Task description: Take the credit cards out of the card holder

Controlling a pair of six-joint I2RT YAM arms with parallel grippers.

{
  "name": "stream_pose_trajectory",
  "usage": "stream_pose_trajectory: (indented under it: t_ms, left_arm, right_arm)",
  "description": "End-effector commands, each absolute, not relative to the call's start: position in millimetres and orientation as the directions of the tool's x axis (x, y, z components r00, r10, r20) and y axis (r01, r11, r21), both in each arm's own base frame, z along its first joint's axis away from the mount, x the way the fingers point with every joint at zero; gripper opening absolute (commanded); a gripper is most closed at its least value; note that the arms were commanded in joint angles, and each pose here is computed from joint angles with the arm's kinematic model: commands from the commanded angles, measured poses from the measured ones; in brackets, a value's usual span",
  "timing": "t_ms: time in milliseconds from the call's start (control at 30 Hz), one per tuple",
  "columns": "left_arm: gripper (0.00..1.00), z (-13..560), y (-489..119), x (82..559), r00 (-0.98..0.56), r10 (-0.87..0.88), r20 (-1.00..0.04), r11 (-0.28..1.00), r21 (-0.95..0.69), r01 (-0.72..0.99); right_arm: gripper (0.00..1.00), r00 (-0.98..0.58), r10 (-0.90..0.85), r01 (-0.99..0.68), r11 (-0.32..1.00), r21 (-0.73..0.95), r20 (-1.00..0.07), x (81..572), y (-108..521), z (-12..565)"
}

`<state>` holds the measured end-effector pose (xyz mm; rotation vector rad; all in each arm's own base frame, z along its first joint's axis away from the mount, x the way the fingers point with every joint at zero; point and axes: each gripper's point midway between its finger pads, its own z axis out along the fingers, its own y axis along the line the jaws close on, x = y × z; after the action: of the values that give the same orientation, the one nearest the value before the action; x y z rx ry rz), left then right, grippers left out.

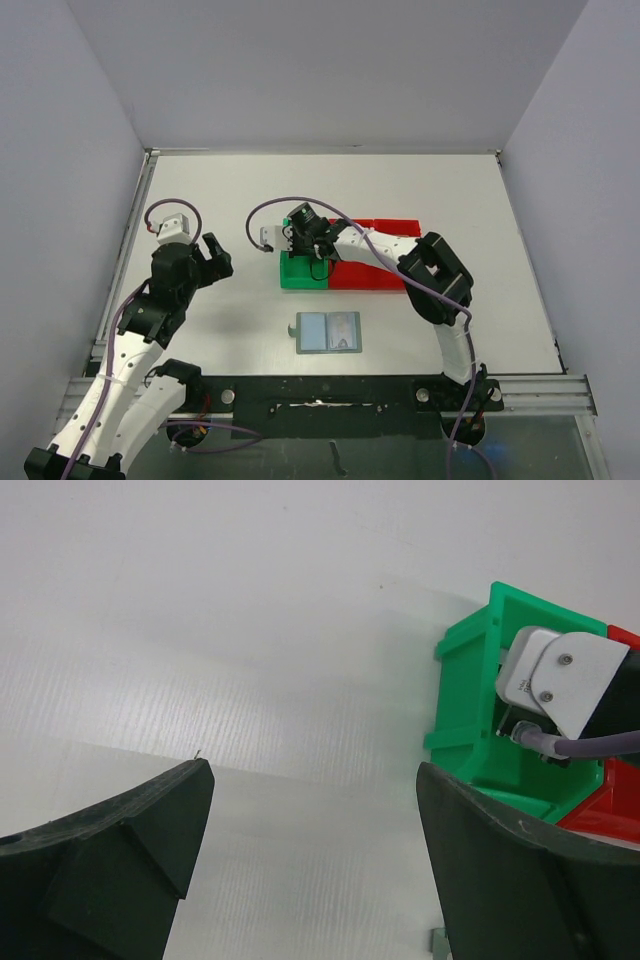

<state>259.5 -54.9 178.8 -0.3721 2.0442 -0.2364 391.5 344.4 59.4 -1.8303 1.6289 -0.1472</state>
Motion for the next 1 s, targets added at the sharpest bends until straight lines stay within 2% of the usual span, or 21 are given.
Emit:
stream_pose_trajectory:
  t_ms: [0, 233, 433, 967]
  left_arm:
    - [0.84, 195.5, -52.7, 267.3, -0.388, -0.368, -0.845, 0.930, -0.335, -0.151]
    - [0.84, 194.9, -52.6, 267.5, -0.390, -0.369, -0.844, 0.929, -0.336, -0.152]
    - [0.84, 193.5, -53.1, 267.9, -0.394, -0.368, -0.842, 0.930, -0.335, -0.151]
    - [0.84, 189.4, -55.3, 269.1, -0.411, -0.362, -0.837, 0.932, -0.332, -0.145]
  right_arm:
    - [0.04, 0.243, -0.912, -0.774, 0.024, -0.633, -0.332, 410.8, 355.8, 89.0]
    - [0.13, 0.240, -0.919, -0.781, 0.008, -0.624, -0.313, 407.7, 355.0, 77.8]
    - [0.24, 0.240, -0.905, -0.817, 0.007, -0.577, -0.351, 396.5, 358.8, 73.9]
    - [0.38, 0.207, -0.907, -0.840, 0.028, -0.542, -0.367, 394.3, 356.4, 63.5]
